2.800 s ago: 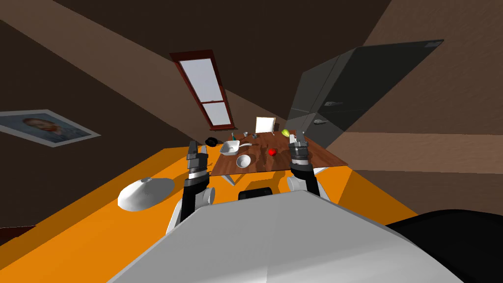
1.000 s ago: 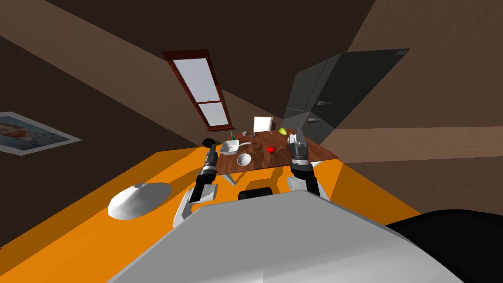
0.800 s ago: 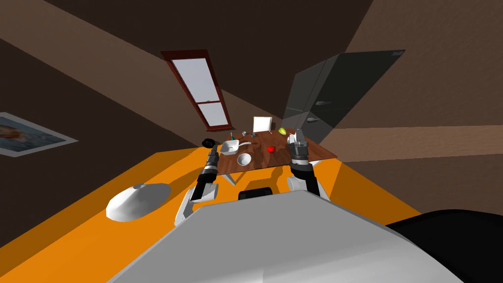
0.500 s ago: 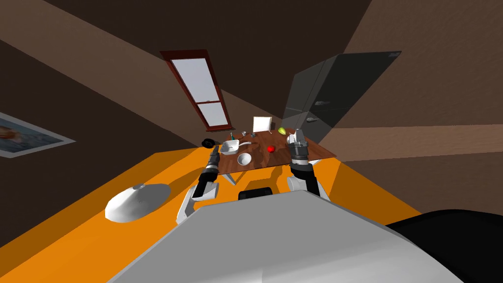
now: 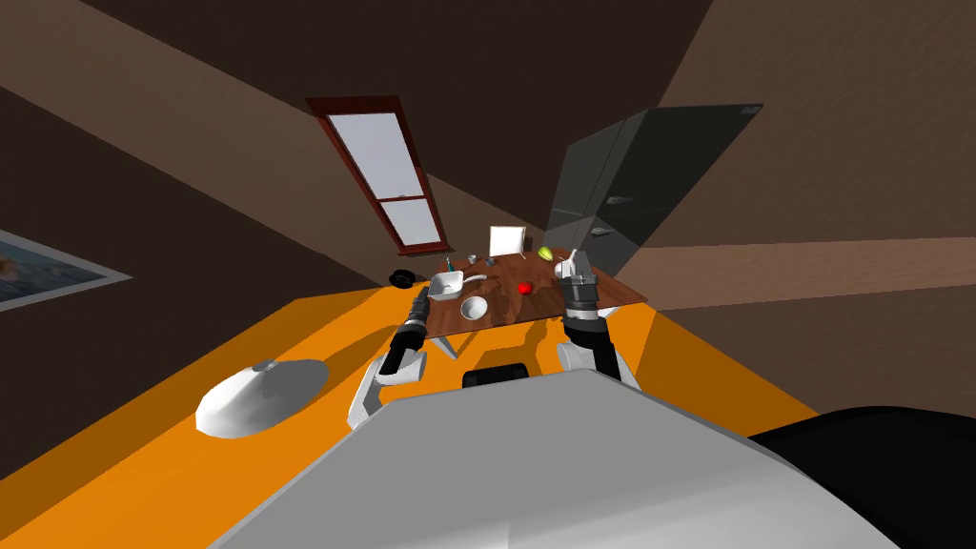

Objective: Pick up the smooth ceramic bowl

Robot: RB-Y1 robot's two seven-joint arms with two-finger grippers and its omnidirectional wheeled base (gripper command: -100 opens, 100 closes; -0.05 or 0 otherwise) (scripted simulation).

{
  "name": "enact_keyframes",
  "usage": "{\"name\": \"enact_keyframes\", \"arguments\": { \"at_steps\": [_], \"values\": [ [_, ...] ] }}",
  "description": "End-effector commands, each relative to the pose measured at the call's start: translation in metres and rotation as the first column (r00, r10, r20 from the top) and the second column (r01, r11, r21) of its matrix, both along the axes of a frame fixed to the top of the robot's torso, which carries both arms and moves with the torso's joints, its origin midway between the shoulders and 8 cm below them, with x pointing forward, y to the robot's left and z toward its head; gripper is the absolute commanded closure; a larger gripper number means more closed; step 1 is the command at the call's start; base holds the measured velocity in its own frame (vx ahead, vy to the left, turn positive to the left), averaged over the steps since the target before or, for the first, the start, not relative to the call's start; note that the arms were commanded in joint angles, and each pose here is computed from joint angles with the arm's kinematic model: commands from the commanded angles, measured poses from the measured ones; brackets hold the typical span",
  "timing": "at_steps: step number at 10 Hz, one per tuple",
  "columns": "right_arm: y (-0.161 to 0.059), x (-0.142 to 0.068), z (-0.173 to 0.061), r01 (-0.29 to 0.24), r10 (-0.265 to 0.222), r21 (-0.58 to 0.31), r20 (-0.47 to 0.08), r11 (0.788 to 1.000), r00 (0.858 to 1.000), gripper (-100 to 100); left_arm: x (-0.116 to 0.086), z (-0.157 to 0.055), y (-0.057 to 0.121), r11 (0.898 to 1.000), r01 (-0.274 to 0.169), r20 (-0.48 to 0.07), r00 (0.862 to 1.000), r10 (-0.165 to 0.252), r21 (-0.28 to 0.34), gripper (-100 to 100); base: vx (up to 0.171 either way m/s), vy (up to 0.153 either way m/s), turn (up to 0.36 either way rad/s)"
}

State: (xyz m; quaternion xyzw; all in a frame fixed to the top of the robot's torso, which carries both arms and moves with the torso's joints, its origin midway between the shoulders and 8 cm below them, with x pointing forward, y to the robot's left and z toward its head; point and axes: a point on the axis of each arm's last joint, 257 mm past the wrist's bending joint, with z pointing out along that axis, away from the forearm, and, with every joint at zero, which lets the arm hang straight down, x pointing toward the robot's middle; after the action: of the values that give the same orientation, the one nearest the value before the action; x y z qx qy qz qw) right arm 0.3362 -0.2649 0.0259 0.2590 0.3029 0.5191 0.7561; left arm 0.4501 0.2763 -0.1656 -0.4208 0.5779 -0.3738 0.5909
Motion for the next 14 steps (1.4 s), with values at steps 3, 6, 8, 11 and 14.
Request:
{"name": "enact_keyframes", "arguments": {
  "at_steps": [3, 6, 8, 11, 14],
  "values": [
    [0.0, 0.0, 0.0, 0.0, 0.0, 0.0, 0.0, 1.0, 1.0, 0, 0.005, -0.028, 0.0, 1.0, -0.016, -0.095, 0.995, 0.015, -0.002, -100, -0.007, 0.008, -0.027],
    [0.0, 0.0, 0.0, 0.0, 0.0, 0.0, 0.0, 1.0, 1.0, 0, 0.009, -0.054, -0.001, 1.0, -0.025, -0.186, 0.982, 0.024, -0.004, -100, -0.006, 0.001, -0.037],
    [0.0, 0.0, 0.0, 0.0, 0.0, 0.0, 0.0, 1.0, 1.0, 0, 0.01, -0.071, 0.0, 0.999, -0.032, -0.245, 0.969, 0.03, -0.005, -100, -0.003, -0.004, -0.033],
    [0.0, 0.0, 0.0, 0.0, 0.0, 0.0, 0.0, 1.0, 1.0, 0, 0.009, -0.089, 0.0, 0.999, -0.041, -0.307, 0.951, 0.037, -0.005, -100, 0.001, -0.01, -0.033],
    [0.0, 0.0, 0.0, 0.0, 0.0, 0.0, 0.0, 1.0, 1.0, 0, 0.01, -0.116, -0.001, 0.999, -0.045, -0.395, 0.918, 0.038, -0.009, -100, 0.003, -0.018, -0.043]
  ]
}}
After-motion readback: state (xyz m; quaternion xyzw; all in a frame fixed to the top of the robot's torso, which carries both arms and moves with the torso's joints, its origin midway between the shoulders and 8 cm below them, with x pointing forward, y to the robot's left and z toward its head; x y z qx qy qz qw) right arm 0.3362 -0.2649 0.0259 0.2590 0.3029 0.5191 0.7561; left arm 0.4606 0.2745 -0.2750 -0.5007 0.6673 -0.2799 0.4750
